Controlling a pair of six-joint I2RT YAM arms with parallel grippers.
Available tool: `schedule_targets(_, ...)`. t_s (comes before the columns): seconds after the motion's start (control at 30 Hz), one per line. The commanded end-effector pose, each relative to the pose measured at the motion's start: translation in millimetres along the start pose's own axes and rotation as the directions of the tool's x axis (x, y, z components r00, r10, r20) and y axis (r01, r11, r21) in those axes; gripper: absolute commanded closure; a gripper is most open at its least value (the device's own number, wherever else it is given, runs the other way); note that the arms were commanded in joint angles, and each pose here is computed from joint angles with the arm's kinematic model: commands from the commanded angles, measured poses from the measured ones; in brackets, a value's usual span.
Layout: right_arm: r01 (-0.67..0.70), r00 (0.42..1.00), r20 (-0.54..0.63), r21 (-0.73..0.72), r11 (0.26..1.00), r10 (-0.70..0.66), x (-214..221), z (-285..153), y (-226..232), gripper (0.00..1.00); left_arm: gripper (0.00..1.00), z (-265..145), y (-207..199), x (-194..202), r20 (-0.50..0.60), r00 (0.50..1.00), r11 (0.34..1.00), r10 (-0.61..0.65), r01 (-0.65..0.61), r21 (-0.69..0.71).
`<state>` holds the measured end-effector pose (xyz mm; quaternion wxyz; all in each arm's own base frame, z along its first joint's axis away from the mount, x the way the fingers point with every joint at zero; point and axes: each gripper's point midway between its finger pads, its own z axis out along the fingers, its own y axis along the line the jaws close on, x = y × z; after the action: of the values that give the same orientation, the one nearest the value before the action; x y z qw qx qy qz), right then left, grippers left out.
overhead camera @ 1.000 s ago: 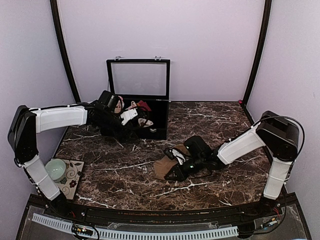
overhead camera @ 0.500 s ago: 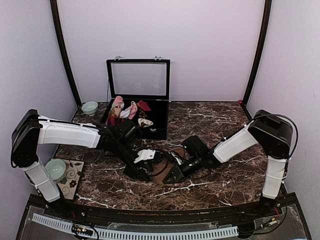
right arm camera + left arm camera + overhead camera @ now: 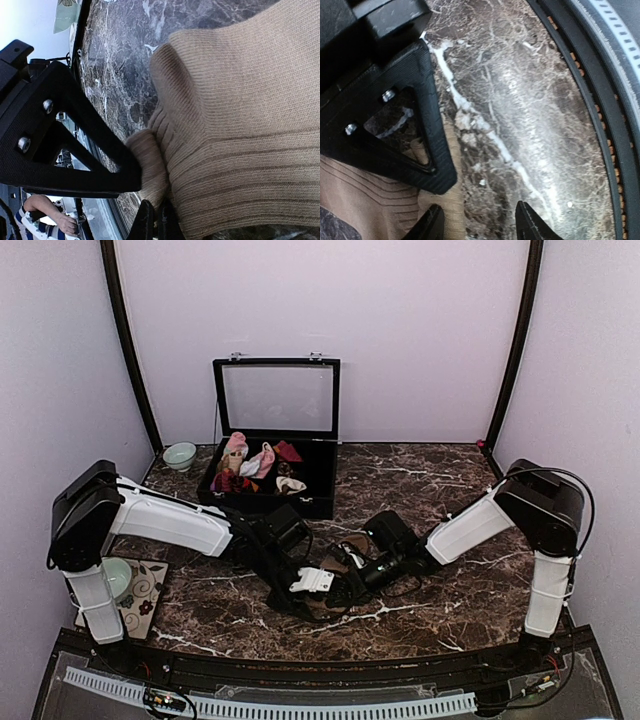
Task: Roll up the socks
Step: Roll the sock at the center of the board.
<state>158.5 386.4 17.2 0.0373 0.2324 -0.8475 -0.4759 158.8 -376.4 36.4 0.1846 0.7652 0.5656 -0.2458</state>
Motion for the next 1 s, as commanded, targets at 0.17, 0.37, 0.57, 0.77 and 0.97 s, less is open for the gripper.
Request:
schedule_targets(0.17, -0.229, 0.961, -0.099, 0.234, 0.945, 0.258, 57, 3, -71, 0.97, 0.51, 6, 31, 15, -0.100, 0.993, 0.988, 0.055, -0.069, -0.140)
schedule_targets(0.37, -0.231, 0.961, -0.100, 0.228, 0.946, 0.258, 59, 3, -72, 0.97, 0.51, 1, 32, 15, -0.114, 0.991, 0.983, 0.076, -0.094, -0.160)
schedule_targets(0.57, -0.228, 0.965, -0.080, 0.224, 0.947, 0.251, 56, 0, -70, 0.95, 0.62, 8, 33, 22, -0.148, 0.988, 0.988, 0.047, -0.068, -0.138)
schedule_targets(0.77, -0.236, 0.963, -0.074, 0.229, 0.944, 0.259, 58, -1, -74, 0.96, 0.35, -12, 17, -14, -0.022, 0.999, 0.997, 0.032, -0.034, -0.072)
schedule_targets(0.97, -0.233, 0.965, -0.065, 0.237, 0.943, 0.255, 58, -3, -78, 0.97, 0.42, -25, 6, -37, 0.053, 0.998, 0.999, -0.039, 0.040, -0.003)
